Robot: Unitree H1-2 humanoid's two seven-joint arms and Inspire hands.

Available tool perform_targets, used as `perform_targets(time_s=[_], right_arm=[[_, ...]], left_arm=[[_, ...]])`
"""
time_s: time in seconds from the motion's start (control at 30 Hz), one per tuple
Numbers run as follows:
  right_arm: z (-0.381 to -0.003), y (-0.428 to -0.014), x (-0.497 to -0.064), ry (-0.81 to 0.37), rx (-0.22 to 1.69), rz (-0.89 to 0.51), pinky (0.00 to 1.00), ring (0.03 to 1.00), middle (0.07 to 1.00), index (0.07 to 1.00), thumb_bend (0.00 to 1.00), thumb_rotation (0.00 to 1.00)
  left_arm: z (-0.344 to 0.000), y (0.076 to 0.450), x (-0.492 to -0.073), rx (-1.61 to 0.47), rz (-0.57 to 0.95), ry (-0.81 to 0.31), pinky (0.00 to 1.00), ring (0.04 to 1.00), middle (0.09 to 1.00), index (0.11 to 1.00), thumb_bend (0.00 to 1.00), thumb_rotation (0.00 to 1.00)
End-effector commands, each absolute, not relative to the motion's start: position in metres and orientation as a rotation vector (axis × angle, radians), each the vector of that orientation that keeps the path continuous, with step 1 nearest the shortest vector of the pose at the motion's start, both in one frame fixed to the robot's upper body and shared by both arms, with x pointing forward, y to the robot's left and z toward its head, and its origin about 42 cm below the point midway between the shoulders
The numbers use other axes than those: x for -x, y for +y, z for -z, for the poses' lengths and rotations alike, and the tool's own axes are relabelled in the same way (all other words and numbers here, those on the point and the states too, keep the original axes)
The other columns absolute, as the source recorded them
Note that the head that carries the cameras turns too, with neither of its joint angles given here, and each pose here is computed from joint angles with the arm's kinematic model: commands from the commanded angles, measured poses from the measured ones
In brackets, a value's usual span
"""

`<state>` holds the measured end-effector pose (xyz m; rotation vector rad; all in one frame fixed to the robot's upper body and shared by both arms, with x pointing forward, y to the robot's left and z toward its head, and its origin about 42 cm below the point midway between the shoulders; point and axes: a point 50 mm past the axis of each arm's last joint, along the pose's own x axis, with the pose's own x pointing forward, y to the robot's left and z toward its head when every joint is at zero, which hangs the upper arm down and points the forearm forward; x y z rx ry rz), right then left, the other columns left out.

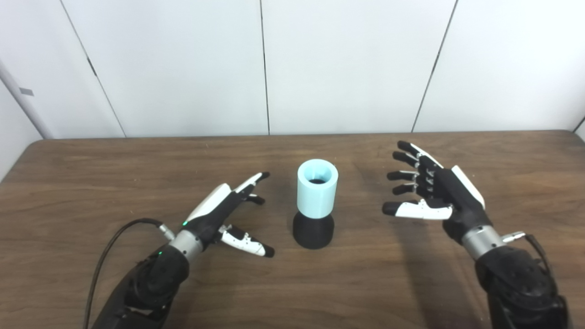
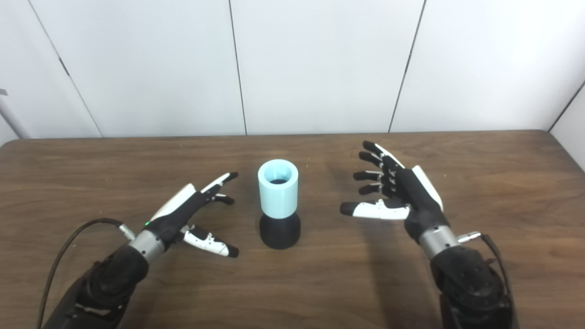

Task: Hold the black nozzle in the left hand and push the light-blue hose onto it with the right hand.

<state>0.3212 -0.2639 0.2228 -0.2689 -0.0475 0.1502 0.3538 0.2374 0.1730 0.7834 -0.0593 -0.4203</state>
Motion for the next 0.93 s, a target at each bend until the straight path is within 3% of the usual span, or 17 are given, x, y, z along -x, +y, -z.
perform_targets(time_s=[0.0,0.1,0.17,0.23,0.5,0.9], right_arm=[[-0.237,-0.262,-0.325,-0.104,0.261,-0.161,0.65,0.771,0.913,0.944,0.96,0.26],[-0.233,-0.262,-0.325,-0.100,0.257,-0.153,0.66,0.777,0.915,0.941,0.94,0.26],[-0.231,-0.262,-0.325,-0.103,0.251,-0.139,0.66,0.769,0.908,0.919,0.89,0.24],[-0.227,-0.261,-0.325,-0.110,0.242,-0.121,0.66,0.749,0.879,0.882,0.84,0.21],[-0.214,-0.254,-0.325,-0.144,0.155,-0.056,0.58,0.710,0.812,0.803,0.74,0.16],[-0.209,-0.251,-0.321,-0.178,0.020,0.006,0.60,0.731,0.809,0.792,0.75,0.19]], left_arm=[[-0.186,0.260,-0.355,-0.776,0.344,-0.092,1.00,1.000,1.000,1.000,0.96,0.15],[-0.186,0.262,-0.352,-0.645,0.287,-0.123,0.99,0.998,0.971,0.960,0.81,0.14],[-0.185,0.260,-0.352,-0.517,0.241,-0.143,0.91,0.949,0.925,0.899,0.69,0.13],[-0.185,0.256,-0.352,-0.400,0.211,-0.152,0.80,0.879,0.865,0.846,0.66,0.13],[-0.192,0.249,-0.356,-0.156,0.157,-0.157,0.61,0.694,0.701,0.733,0.61,0.10],[-0.198,0.241,-0.353,-0.019,0.159,-0.214,0.64,0.727,0.709,0.727,0.65,0.23]])
